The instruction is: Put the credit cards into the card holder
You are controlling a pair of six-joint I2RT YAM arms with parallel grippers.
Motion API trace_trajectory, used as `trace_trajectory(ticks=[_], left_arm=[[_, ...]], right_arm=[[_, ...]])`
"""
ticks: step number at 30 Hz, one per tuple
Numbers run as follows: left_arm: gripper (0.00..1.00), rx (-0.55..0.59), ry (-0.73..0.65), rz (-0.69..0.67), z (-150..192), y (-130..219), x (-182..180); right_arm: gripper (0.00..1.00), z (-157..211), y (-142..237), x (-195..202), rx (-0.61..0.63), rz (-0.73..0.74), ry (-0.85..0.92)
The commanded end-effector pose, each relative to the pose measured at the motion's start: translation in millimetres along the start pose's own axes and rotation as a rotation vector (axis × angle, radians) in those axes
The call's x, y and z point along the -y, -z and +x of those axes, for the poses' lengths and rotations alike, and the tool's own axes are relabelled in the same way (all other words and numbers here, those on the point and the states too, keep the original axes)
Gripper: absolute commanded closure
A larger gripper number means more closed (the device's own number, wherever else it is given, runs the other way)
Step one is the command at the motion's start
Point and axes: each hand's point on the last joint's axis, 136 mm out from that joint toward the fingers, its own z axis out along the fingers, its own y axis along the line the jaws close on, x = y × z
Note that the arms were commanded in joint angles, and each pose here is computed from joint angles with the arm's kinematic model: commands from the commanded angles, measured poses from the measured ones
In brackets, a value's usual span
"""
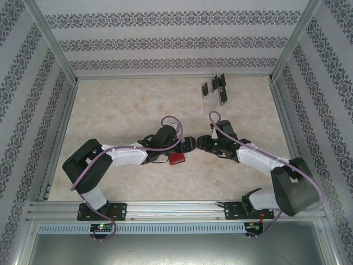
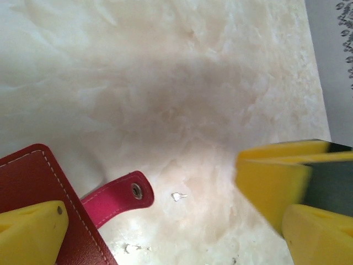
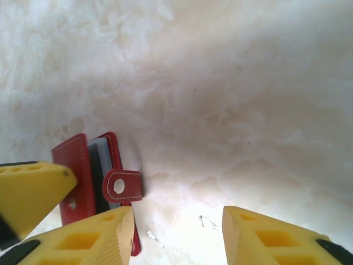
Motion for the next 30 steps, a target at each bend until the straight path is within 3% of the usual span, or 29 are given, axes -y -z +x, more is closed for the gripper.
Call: trace_trajectory(ticks=[1, 8, 12, 20, 30], left_arm=[[0.00, 0.059, -0.008, 0.039, -17, 3, 20], [0.00, 0.096, -0.005, 0.004, -35, 12, 15], [0.00, 0.120, 0.013, 0.008, -48, 18, 13], [0.00, 0.169, 0.023, -0.013, -87, 30, 7], [0.00, 0.189, 0.049, -0.029, -116, 39, -5]], right_arm=[[0.54, 8, 14, 4, 0.002, 0.002, -0.016], [0.84, 33, 29, -35, -0.016, -0.110, 0.047], [0.95, 44, 23, -60, -0.022, -0.173, 0.062], [0.99, 57, 6, -99, -0.059, -0.217, 0.133], [1.00, 63, -37, -96, -0.104, -0.152, 0.142]])
